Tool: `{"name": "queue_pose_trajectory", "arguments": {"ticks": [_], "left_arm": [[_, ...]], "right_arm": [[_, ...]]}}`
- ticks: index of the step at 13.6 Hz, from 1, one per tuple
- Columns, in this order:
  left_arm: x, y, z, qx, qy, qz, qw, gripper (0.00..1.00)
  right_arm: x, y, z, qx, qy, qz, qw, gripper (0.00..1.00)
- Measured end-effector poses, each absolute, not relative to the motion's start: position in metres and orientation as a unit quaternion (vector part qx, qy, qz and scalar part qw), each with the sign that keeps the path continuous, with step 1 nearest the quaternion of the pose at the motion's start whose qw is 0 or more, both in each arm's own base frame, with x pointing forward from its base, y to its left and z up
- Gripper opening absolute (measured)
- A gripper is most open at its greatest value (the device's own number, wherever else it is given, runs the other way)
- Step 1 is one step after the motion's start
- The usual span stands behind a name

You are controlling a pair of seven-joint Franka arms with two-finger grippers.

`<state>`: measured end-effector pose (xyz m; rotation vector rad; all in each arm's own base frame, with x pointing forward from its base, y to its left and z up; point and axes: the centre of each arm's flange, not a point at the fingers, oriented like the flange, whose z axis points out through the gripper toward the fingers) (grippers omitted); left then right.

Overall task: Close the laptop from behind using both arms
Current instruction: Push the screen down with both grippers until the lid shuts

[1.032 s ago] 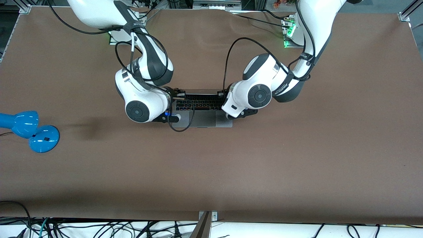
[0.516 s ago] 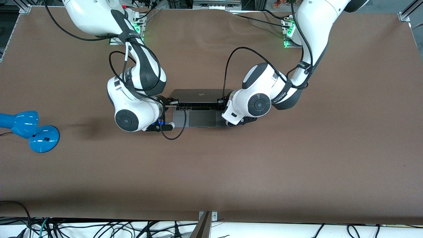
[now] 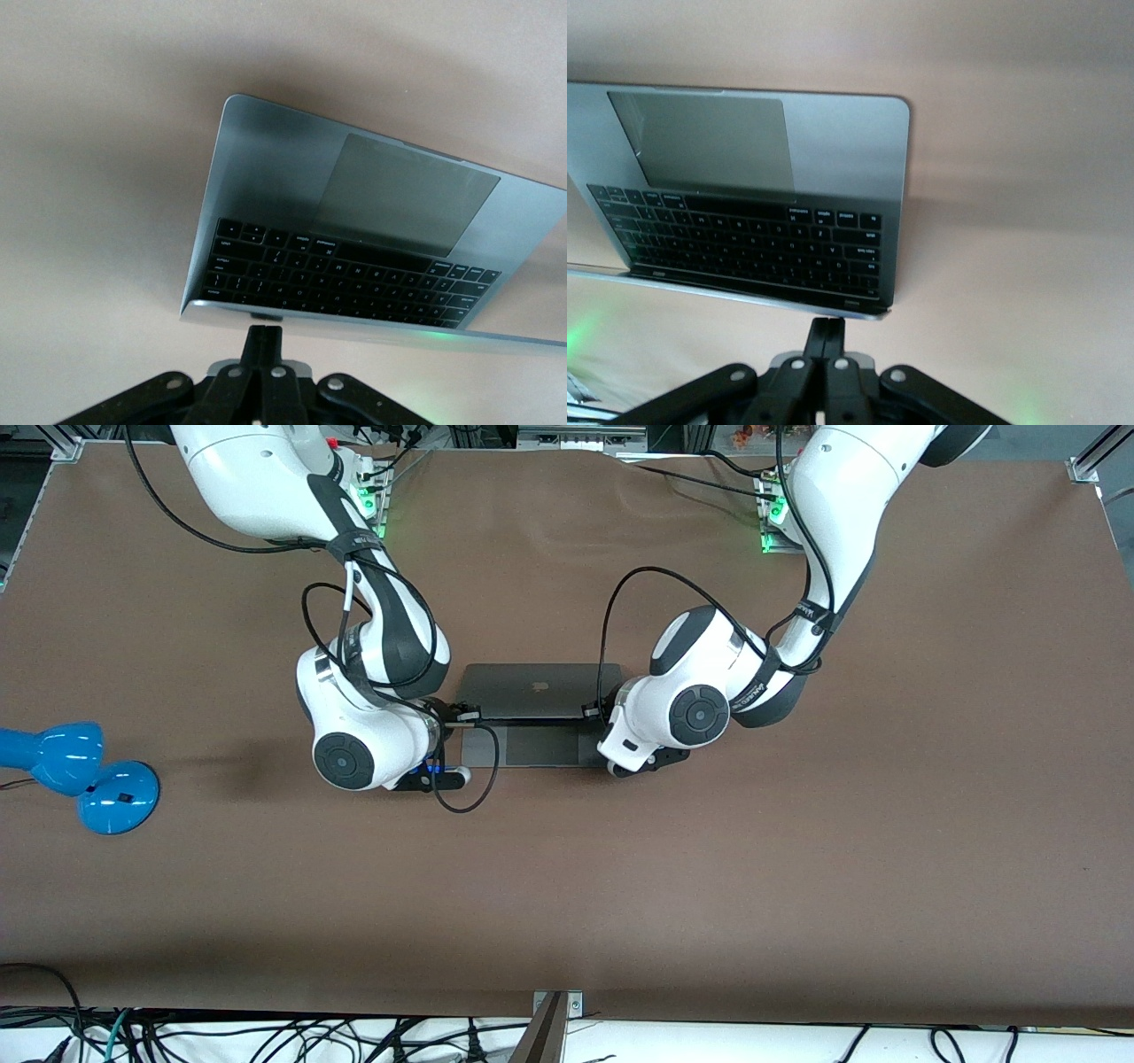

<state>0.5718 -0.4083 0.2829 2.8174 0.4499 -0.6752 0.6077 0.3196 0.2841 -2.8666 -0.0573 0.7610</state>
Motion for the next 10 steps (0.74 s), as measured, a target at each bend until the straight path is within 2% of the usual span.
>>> {"name": "queue_pose_trajectory", "arguments": {"ticks": [10], "left_arm": [[0.582, -0.403, 0.24, 0.959, 0.162, -0.21, 0.096, 0.01]], "right_arm": [[0.622, 0.32, 0.248, -0.969, -0.027, 0.229, 0.092, 0.01]]}}
